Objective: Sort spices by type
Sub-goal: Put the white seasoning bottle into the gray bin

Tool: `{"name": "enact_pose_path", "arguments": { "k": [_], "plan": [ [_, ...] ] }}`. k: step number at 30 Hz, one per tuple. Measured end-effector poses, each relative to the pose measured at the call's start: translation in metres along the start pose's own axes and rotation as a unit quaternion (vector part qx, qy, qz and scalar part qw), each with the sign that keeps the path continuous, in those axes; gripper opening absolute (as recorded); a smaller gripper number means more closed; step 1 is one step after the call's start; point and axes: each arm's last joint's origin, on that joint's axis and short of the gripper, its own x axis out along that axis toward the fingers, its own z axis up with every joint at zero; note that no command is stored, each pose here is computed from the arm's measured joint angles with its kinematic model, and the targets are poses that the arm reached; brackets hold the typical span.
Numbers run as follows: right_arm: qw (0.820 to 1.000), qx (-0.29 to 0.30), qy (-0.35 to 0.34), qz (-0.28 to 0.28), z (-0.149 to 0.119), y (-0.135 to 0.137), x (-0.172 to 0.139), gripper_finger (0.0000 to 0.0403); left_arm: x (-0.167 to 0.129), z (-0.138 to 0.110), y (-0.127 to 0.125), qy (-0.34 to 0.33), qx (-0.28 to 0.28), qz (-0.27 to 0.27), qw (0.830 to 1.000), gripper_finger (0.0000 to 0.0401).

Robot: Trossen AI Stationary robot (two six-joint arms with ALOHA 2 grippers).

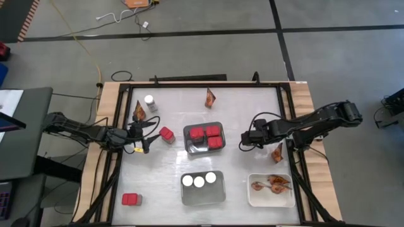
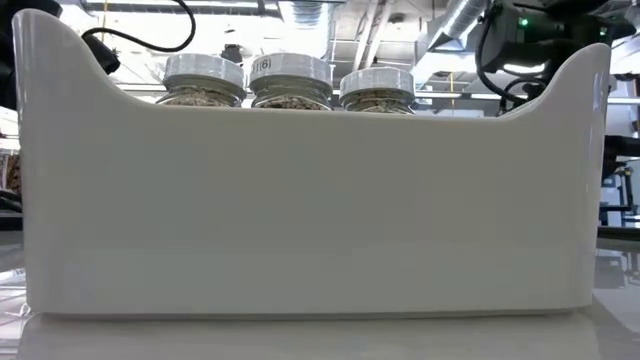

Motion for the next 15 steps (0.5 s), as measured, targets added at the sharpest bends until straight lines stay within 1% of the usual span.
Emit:
{"name": "enact_pose_path", "arguments": {
  "k": [5, 8, 10, 15],
  "plan": [
    [1.0, -0.001, 0.0, 0.001, 0.001, -0.004, -0.005, 0.0362, 0.0, 0.0, 0.0, 0.0, 0.0, 0.0, 1.0, 0.029],
    [1.0, -0.021, 0.0, 0.008, 0.003, -0.008, -0.012, 0.0362, 0.0, 0.0, 0.0, 0.0, 0.0, 0.0, 1.0, 0.029],
    [1.0, -0.023, -0.001, 0.016, 0.005, -0.012, -0.017, 0.0362, 0.0, 0.0, 0.0, 0.0, 0.0, 0.0, 1.0, 0.029],
    [0.996, -0.073, 0.011, 0.059, 0.008, -0.021, -0.034, 0.0361, 0.0, 0.0, 0.0, 0.0, 0.0, 0.0, 1.0, 0.029]
  ]
}}
